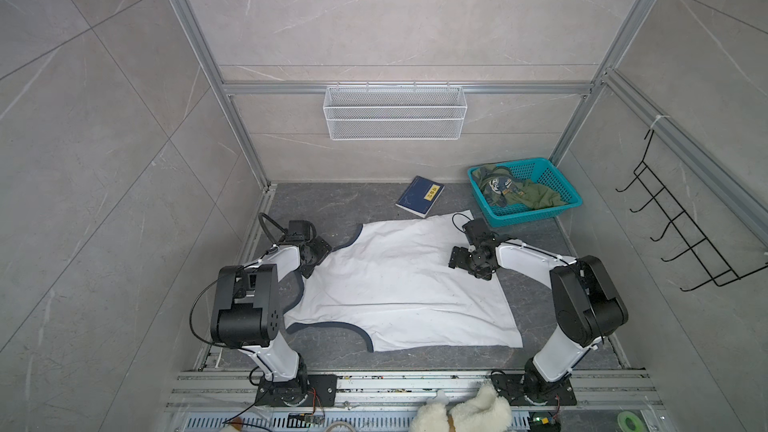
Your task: Fold and stack the tank tops
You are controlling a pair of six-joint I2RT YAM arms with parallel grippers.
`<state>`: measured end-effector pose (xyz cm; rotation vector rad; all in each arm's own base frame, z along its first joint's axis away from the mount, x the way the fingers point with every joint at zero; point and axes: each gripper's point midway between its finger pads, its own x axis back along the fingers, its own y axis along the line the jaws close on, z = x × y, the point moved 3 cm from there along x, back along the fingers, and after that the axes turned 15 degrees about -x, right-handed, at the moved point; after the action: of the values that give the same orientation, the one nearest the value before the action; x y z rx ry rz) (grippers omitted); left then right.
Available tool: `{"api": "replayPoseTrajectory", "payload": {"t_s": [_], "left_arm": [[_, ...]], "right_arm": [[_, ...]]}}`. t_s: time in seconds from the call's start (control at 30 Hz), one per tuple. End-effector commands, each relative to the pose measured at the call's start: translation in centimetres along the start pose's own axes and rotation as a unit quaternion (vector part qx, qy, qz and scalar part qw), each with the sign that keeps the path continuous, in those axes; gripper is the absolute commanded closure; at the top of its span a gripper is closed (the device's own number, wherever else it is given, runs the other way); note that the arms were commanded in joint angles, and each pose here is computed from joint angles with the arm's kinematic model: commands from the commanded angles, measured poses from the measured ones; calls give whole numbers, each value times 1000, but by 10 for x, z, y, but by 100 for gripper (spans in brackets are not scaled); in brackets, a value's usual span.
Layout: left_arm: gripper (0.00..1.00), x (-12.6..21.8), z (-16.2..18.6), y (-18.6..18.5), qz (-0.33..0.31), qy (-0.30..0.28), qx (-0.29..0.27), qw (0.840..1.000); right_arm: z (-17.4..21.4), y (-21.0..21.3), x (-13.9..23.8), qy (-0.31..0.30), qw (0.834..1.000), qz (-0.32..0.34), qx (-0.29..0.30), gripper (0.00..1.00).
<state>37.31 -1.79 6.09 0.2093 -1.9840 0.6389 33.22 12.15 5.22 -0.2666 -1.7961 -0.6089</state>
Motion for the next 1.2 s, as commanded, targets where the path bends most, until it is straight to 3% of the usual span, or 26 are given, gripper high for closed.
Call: {"api": "replayPoseTrajectory", "payload": {"t_s": [0.0, 0.17, 0.27, 0.37, 0.47, 0.57, 0.67, 0.87, 1.07, 1.17], "left_arm": [[16, -17, 2, 5, 0, 16, 0, 1000], [16, -24, -13, 10, -18, 9, -6, 1000], [16, -18, -24, 18, -33, 2, -3, 999], [15, 8, -30, 0, 1, -12, -17, 1000], [11, 57, -20, -42, 29, -43, -90, 995], [10, 93, 13, -65, 57, -39, -134, 989], [10, 109, 58, -66, 72, -18, -156, 985], [11, 126, 158, -62, 87, 84, -231, 965], [12, 142, 226, -66, 102, 120, -285, 946], [12, 131, 245, -64, 87, 131, -296, 942]], "right_arm": [[23, -7, -3, 18, 999, -11, -28, 9], [61, -5, 0, 46, 996, -53, -57, 9], [63, -3, 9, 37, 996, -60, -46, 9], [42, 0, 27, -3, 999, -30, 12, 8], [21, 1, 56, -29, 998, 7, 55, 9], [18, 4, 82, -46, 997, -18, 65, 8], [35, 2, 88, -17, 997, -56, 55, 9], [58, -14, 76, 7, 997, -65, 40, 9], [43, -9, 69, -18, 998, -47, 46, 9], [25, 7, 67, -39, 996, -56, 49, 9]]}}
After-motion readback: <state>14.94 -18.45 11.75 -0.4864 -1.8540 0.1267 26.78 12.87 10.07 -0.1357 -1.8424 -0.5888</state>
